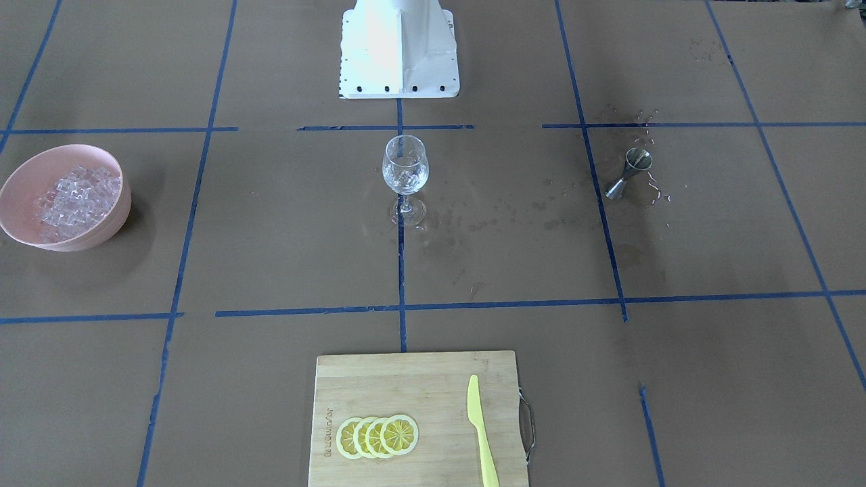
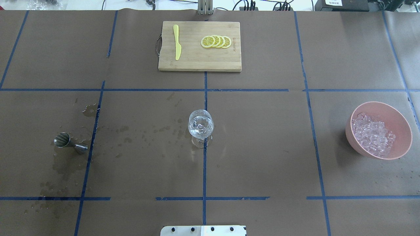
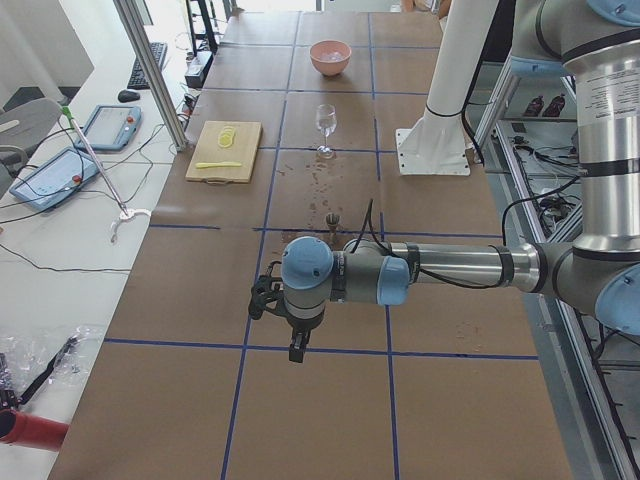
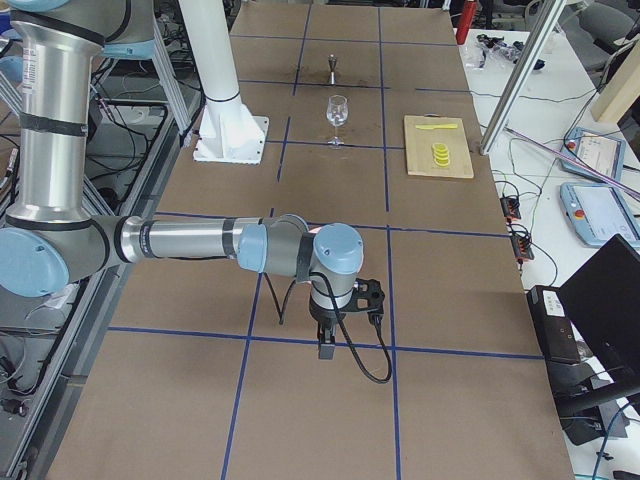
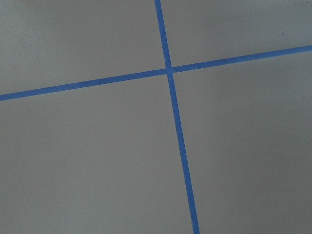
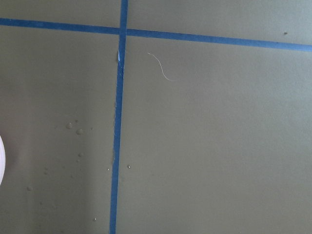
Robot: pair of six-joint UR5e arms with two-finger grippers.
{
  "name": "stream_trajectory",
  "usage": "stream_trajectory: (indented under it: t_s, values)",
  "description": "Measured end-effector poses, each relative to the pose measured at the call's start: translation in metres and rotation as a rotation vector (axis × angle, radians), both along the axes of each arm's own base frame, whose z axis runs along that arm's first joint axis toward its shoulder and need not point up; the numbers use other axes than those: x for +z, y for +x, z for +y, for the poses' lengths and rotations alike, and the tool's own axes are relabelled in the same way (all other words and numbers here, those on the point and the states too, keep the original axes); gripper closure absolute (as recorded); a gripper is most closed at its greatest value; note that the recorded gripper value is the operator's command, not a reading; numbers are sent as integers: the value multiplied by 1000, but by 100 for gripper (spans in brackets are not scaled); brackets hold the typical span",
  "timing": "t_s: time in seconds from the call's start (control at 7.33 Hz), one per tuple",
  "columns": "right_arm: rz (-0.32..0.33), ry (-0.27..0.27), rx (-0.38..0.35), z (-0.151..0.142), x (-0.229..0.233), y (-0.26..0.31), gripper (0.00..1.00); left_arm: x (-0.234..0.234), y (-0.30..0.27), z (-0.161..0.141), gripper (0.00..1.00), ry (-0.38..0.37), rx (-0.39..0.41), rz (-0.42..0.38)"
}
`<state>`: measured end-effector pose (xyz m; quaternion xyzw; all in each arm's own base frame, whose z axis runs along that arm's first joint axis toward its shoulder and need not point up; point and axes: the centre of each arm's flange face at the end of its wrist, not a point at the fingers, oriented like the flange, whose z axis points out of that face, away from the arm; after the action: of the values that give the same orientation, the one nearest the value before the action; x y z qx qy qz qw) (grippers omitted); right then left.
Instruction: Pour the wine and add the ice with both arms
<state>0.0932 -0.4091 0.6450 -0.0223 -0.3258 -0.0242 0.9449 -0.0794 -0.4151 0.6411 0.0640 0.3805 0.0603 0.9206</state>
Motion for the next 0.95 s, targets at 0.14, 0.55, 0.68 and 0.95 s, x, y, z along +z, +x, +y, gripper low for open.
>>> stream_trajectory:
  t_s: [0.14, 0.55, 0.68, 0.95]
  values:
    - [-1, -14, 8, 6, 5, 1, 0, 4, 0, 5, 0, -8, 2, -11]
    - [0, -30, 6, 14, 11, 2, 0, 6, 1, 9, 0, -8, 5, -17]
    - [0, -39, 3, 19, 16, 1, 0, 5, 1, 9, 0, -6, 6, -16]
    - [-5, -19, 6, 18, 12, 0, 0, 4, 2, 8, 0, 1, 7, -13]
